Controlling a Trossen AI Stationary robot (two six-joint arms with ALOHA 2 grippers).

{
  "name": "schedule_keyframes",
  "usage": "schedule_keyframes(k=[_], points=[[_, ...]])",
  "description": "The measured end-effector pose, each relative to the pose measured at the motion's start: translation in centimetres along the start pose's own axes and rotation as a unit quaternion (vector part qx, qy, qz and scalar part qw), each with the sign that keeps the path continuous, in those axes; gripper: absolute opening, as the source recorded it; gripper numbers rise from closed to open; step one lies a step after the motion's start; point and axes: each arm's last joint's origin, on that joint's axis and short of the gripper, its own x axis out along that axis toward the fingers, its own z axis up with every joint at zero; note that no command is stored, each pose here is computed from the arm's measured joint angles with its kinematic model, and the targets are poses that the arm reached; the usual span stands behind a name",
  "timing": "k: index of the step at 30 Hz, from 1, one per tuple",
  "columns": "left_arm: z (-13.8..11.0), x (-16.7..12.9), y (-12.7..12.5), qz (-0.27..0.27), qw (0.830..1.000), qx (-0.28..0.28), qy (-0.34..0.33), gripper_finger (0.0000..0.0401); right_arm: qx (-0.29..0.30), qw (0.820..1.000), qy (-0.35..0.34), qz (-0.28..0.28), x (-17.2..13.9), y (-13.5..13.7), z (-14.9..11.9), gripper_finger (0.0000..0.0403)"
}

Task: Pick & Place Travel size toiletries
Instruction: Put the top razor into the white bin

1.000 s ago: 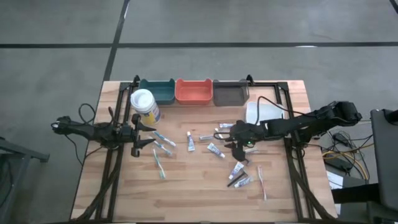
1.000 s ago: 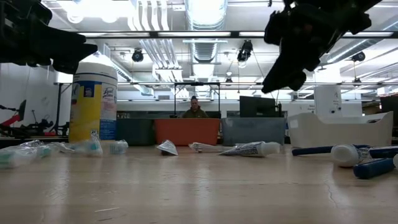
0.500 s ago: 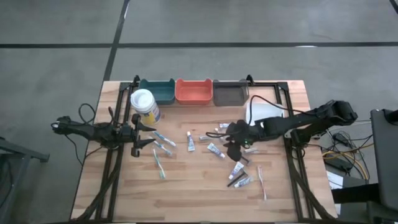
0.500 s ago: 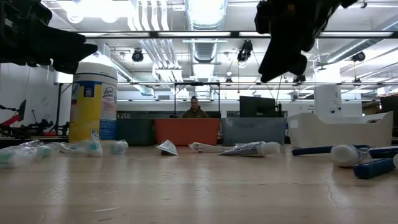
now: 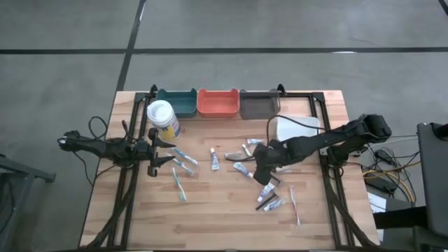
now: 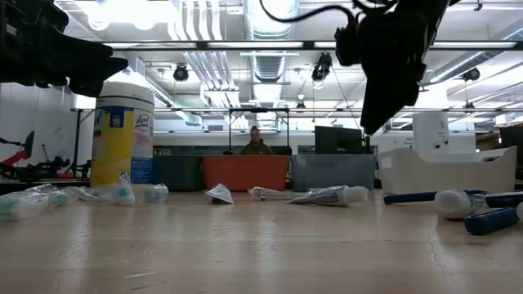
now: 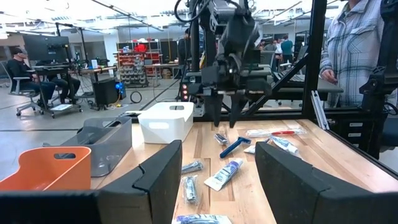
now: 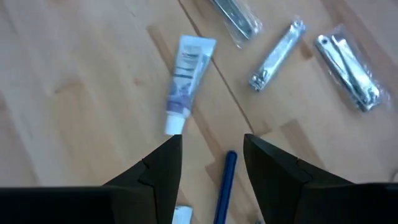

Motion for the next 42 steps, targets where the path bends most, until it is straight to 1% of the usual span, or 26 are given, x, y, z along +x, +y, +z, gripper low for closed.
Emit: schedule_keyframes(k=[5, 11, 15, 17, 28, 35, 37, 42], points=[[0.0, 0.0, 0.0, 0.0, 1.0, 0.001, 0.002, 0.0209, 0.043, 0.998, 0.032, -0.028, 1.5, -0.1, -0.5, 0.0167], [-0.1, 0.1, 0.0, 0.0, 1.0, 0.002, 0.005, 0.0209, 0.092, 0.993, 0.049, -0.049, 2.4, -0.1, -0.8, 0.0168], [-0.1, 0.1, 0.0, 0.0, 1.0, 0.002, 0.005, 0.0209, 0.086, 0.992, 0.066, -0.068, 2.3, -0.5, -1.2, 0.0166], [-0.1, 0.1, 0.0, 0.0, 1.0, 0.002, 0.005, 0.0209, 0.095, 0.991, 0.068, -0.071, 2.2, -0.6, -1.3, 0.0167], [-0.1, 0.1, 0.0, 0.0, 1.0, 0.002, 0.005, 0.0209, 0.104, 0.989, 0.09, -0.049, 1.6, -0.6, -1.4, 0.0168], [-0.1, 0.1, 0.0, 0.0, 1.0, 0.002, 0.005, 0.0209, 0.136, 0.982, 0.121, -0.045, 1.5, -0.6, -1.7, 0.0167], [-0.1, 0.1, 0.0, 0.0, 1.0, 0.002, 0.005, 0.0209, 0.136, 0.981, 0.128, -0.053, 1.5, -0.8, -1.9, 0.0167], [-0.1, 0.1, 0.0, 0.0, 1.0, 0.002, 0.005, 0.0209, 0.11, 0.983, 0.135, -0.056, 1.4, -0.6, -2.3, 0.0169]])
